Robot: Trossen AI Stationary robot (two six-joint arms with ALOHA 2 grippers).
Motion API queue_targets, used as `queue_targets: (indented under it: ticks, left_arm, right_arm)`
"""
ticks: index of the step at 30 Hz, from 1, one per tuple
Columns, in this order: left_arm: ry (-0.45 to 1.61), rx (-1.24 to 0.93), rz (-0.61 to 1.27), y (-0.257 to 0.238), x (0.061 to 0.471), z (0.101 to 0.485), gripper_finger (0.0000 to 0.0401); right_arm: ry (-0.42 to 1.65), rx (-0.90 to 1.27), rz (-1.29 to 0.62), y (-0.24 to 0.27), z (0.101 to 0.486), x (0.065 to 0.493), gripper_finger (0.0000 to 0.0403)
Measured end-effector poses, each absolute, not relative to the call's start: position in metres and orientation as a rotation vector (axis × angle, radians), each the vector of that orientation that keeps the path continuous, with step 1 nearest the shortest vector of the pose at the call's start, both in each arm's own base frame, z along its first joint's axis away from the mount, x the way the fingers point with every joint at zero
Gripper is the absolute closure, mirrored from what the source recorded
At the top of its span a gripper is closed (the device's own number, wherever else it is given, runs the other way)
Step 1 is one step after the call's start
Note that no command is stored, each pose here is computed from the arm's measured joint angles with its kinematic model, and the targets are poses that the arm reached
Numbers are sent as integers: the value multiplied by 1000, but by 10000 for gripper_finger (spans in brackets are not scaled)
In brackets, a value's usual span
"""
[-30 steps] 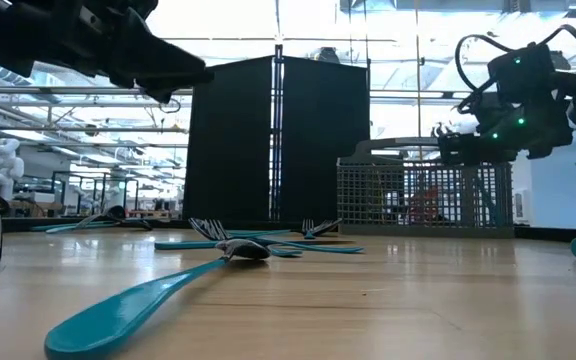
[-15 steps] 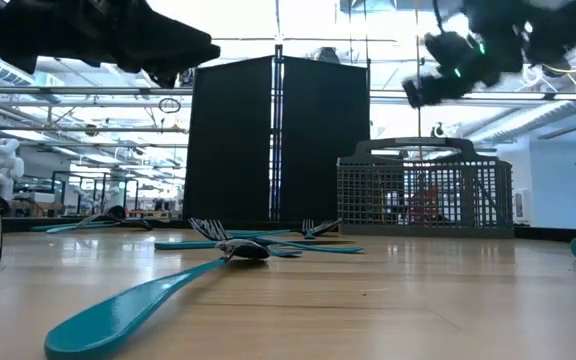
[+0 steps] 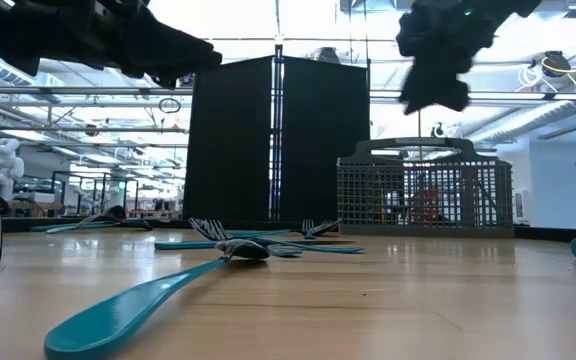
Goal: Sort silverware
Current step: Put the blue knife into the right of the blue utensil organizer
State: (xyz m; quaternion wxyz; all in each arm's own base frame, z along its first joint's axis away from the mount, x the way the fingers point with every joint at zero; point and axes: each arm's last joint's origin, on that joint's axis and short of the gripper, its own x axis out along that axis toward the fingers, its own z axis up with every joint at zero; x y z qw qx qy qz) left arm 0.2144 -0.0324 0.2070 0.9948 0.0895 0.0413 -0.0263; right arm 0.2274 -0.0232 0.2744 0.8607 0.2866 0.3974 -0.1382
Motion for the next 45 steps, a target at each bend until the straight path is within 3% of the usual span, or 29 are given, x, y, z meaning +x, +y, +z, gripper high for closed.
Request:
queue_targets:
  ticks: [7, 15, 21, 26, 32, 36, 45]
  left_arm:
    - [84, 201, -35, -26, 215, 207, 273]
    - [142, 197, -40, -25, 215, 202, 273]
    - [202, 164, -42, -25, 216, 194, 273]
    - [210, 149, -27, -22, 218, 192, 273]
    - [219, 108, -78, -18, 222, 191, 273]
    - [236, -63, -66, -18, 224, 194, 273]
    - [514, -378, -20, -30, 214, 170, 273]
  right_arm:
    - [1057, 651, -209, 40, 250, 235, 303]
    - [1279, 646, -294, 81, 224, 226, 309]
    - [1151, 472, -347, 87, 211, 244, 309]
    - [1022, 404, -264, 94, 204, 265, 309]
    - [734, 215, -231, 99, 200, 300, 309]
    - [594, 89, -194, 98, 193, 323, 309]
    - [450, -56, -173, 87, 164, 358, 309]
